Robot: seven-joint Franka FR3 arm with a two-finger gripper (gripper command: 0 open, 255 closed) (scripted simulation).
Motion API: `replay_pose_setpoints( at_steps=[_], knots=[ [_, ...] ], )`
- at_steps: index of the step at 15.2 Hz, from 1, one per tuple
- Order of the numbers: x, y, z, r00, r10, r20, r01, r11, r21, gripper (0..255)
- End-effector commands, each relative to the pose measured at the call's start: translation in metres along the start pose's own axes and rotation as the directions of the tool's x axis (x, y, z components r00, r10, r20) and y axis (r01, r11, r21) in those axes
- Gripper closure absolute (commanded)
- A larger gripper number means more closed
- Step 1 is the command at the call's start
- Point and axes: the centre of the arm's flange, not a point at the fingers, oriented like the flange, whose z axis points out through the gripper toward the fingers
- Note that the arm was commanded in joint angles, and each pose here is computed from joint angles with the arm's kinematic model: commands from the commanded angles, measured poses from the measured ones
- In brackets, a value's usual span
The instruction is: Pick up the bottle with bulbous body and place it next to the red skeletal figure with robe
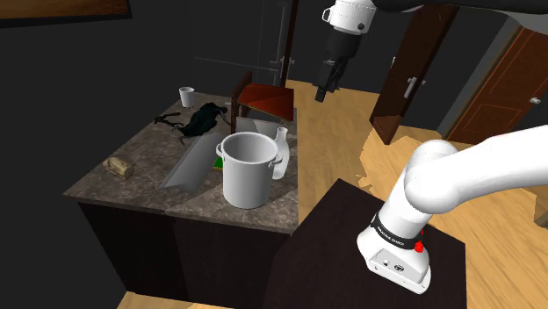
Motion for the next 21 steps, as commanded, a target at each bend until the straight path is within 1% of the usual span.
replay_pose_setpoints(
  at_steps=[1,21],
  knots=[
    [0.0,0.0,0.0,1.0,0.0,0.0,0.0,1.0,0.0,0],
    [0.125,0.129,0.198,0.999,-0.031,0.015,0.031,0.999,0.028,0]
  ],
)
